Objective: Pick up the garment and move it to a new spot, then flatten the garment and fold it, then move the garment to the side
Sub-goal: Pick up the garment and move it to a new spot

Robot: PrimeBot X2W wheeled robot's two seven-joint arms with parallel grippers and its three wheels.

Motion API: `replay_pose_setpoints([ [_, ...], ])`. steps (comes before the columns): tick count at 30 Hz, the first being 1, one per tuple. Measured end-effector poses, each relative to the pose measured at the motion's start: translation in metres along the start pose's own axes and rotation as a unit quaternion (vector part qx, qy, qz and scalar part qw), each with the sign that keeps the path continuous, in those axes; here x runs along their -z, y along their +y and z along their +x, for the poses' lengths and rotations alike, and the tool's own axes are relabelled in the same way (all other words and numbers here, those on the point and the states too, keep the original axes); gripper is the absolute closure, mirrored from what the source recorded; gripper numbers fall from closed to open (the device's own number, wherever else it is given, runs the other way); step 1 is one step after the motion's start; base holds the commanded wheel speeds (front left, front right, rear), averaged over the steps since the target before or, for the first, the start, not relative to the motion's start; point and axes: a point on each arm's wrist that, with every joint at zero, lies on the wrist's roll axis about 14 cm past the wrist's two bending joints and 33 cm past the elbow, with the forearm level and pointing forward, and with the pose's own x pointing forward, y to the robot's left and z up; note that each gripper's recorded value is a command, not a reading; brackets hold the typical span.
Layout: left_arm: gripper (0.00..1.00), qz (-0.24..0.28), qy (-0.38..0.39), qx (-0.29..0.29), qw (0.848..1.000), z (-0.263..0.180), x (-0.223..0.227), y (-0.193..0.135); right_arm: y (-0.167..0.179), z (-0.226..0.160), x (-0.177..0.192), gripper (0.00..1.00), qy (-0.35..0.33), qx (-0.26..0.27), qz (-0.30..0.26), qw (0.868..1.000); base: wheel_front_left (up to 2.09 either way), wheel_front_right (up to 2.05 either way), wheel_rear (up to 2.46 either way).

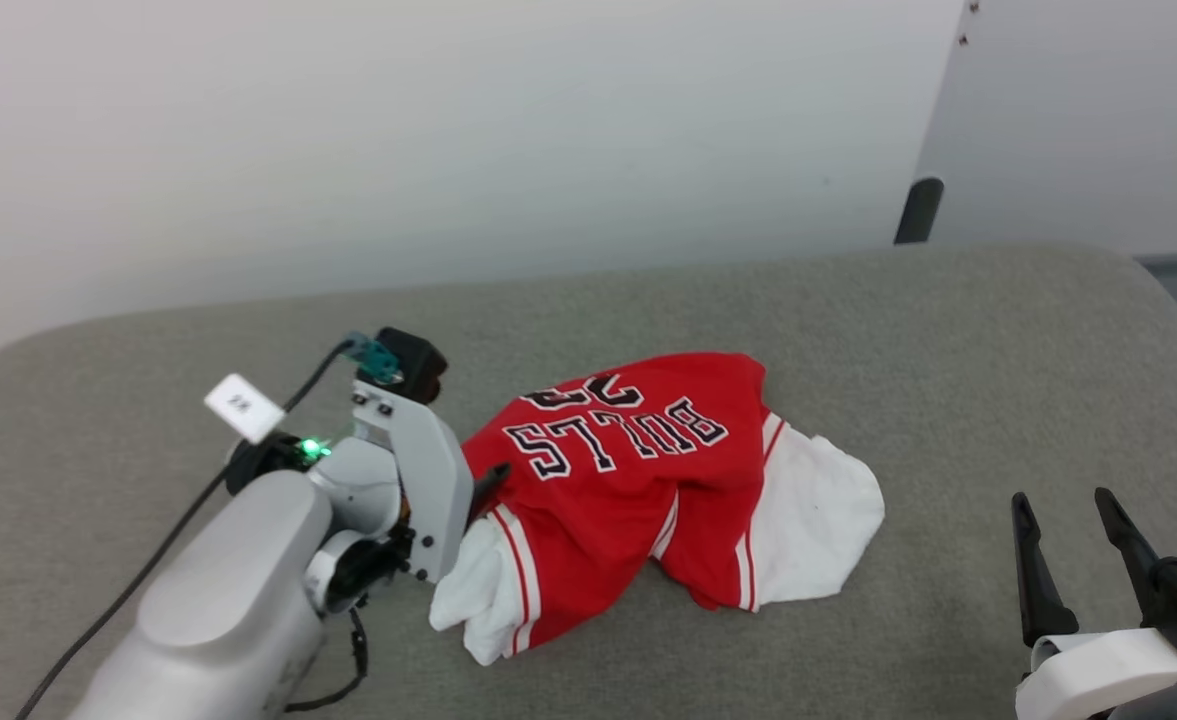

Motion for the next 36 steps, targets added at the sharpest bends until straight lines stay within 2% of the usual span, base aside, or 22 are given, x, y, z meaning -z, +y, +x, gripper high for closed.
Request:
replay_pose_setpoints([
  [8,0.00,-0.009,-0.132,-0.043,0.990,-0.044,-0.031,0.023,0.019,-0.002,-0.014,0.00,-0.023,-0.035,-0.002,0.999,0.00,0.00,0.00],
  [11,0.00,-0.016,-0.195,-0.061,0.979,-0.063,-0.040,0.031,0.023,-0.004,-0.014,0.00,-0.027,-0.044,-0.008,0.999,0.00,0.00,0.00],
  [18,0.00,-0.044,-0.295,-0.102,0.949,-0.100,-0.028,0.050,0.025,-0.007,-0.015,0.00,-0.041,-0.053,-0.013,0.998,0.00,0.00,0.00],
  [25,0.00,-0.039,-0.346,-0.127,0.929,-0.120,0.000,0.050,0.018,-0.012,-0.009,0.00,-0.040,-0.047,-0.018,0.998,0.00,0.00,0.00],
  [29,0.00,-0.044,-0.348,-0.143,0.925,-0.128,0.019,0.053,0.013,-0.014,-0.008,0.00,-0.040,-0.042,-0.020,0.998,0.00,0.00,0.00],
  [36,0.00,-0.053,-0.362,-0.196,0.910,-0.149,0.037,0.070,0.008,-0.021,-0.001,0.00,-0.036,-0.037,-0.025,0.998,0.00,0.00,0.00],
])
